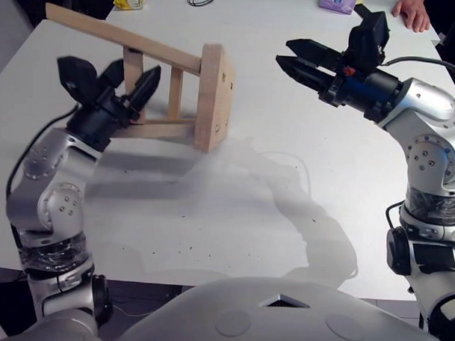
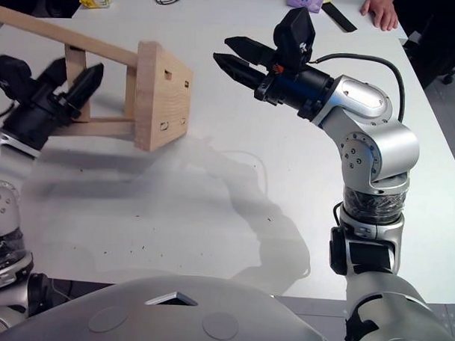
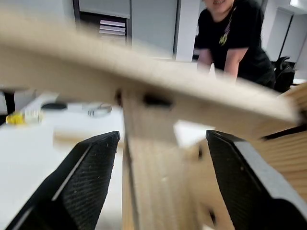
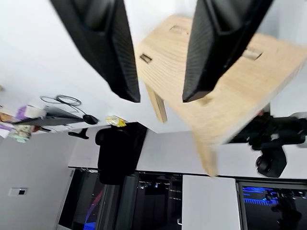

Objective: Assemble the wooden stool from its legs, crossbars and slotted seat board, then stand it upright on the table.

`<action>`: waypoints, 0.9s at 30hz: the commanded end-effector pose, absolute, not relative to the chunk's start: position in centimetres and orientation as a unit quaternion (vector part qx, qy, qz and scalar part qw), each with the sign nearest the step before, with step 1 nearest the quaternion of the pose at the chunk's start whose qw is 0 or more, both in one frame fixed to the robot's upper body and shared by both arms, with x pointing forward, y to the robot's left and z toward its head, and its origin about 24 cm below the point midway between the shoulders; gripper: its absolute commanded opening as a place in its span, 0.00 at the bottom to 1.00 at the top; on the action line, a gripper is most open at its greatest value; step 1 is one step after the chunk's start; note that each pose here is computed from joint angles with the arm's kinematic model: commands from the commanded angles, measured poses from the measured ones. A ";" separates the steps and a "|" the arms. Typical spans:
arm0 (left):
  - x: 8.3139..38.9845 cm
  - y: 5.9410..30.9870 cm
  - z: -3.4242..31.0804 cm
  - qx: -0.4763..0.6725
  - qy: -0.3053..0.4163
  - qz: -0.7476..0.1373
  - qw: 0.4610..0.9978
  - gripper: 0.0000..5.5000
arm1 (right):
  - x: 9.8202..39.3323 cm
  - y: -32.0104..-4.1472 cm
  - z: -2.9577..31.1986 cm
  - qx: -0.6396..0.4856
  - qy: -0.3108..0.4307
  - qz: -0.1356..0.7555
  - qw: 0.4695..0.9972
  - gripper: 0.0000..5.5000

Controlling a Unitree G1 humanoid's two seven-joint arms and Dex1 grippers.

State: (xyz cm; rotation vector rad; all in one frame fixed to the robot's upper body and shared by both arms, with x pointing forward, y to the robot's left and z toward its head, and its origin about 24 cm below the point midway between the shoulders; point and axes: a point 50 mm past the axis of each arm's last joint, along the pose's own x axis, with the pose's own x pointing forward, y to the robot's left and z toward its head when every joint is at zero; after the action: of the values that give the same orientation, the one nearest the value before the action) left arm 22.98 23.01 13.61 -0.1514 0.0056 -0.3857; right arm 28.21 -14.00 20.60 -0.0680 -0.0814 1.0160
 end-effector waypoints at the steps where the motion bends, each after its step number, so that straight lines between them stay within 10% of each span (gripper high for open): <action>1: 21.5 22.2 11.4 -0.071 0.031 -0.194 0.978 0.61 | 28.3 -14.2 20.4 -0.045 -0.037 0.485 0.872 0.44; 15: 18.0 24.5 6.1 -0.009 0.152 -0.197 0.968 0.61 | 28.1 -14.0 18.4 -0.090 -0.013 0.501 0.861 0.80; 27: 14.9 23.4 8.7 0.007 0.178 -0.296 0.939 0.61 | 33.0 -15.2 15.6 -0.224 -0.007 0.445 0.867 0.98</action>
State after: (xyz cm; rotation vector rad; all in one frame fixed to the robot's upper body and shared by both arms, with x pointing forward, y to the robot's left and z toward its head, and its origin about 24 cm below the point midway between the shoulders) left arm 14.61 25.16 7.96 0.0461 0.3983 -0.5196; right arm 31.41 -15.97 15.08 -0.4094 0.0319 0.9599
